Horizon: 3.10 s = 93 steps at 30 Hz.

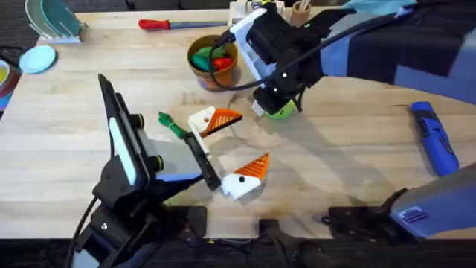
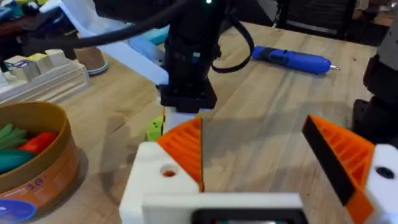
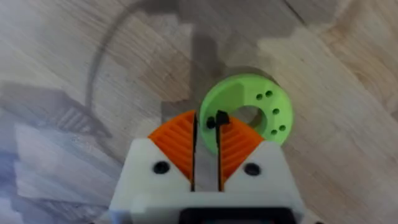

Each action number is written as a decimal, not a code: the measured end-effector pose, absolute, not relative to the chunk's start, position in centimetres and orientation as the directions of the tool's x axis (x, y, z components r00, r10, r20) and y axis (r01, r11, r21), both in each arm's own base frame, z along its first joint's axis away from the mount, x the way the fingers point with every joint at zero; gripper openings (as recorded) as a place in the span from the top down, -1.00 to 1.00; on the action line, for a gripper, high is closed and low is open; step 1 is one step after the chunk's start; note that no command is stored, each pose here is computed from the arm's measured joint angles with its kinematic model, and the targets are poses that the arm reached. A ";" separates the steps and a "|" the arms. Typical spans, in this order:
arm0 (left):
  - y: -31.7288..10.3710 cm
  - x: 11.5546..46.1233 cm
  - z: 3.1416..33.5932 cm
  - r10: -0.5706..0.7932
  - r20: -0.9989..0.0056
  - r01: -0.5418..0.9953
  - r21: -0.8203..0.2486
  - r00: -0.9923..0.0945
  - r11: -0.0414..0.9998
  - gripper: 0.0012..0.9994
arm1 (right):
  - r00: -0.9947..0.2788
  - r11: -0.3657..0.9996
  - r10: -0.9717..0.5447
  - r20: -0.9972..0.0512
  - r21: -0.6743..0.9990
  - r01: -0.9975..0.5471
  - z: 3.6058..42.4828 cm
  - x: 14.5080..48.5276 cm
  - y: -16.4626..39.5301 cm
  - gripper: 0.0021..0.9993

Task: Pick up the gripper from the table and insert it into the empty holder that is missing its gripper. Then pick up a screw, insert it into the mounting hole, and use the screwdriver to tighten it. Finally, clean up the table by picking up the vegetable and placing it into the bucket.

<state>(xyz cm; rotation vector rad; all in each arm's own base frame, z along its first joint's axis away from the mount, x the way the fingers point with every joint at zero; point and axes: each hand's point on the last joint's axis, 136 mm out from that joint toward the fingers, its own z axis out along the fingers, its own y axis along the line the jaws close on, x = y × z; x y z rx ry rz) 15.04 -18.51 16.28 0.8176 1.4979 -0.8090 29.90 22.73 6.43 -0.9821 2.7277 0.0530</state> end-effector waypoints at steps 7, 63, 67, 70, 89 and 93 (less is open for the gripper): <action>-18.5 15.0 16.3 0.044 -0.997 0.858 -0.035 -0.066 0.513 -0.99 | -0.749 0.773 -0.627 -0.214 -0.054 -0.632 5.6 29.8 22.6 0.63; -18.6 14.9 16.3 0.043 -0.997 0.861 -0.035 -0.066 0.507 -0.99 | -0.650 0.623 -0.635 -0.417 0.222 -0.750 27.9 23.3 30.8 0.99; -18.6 14.9 16.3 0.044 -0.997 0.861 -0.035 -0.066 0.507 -0.99 | -0.613 0.583 -0.673 -0.414 0.215 -0.784 27.8 21.1 32.4 0.99; -18.6 14.9 16.3 0.044 -0.997 0.861 -0.035 -0.067 0.507 -0.99 | -0.615 0.586 -0.674 -0.408 0.211 -0.782 27.7 20.5 32.8 0.99; -18.6 14.9 16.2 0.043 -0.996 0.861 -0.040 -0.072 0.508 -0.99 | -0.575 0.564 -0.754 -0.317 0.135 -0.814 23.5 19.0 35.7 0.99; -18.6 14.9 16.2 0.043 -0.996 0.861 -0.040 -0.072 0.508 -0.99 | -0.575 0.566 -0.754 -0.318 0.130 -0.814 23.4 19.0 35.6 0.99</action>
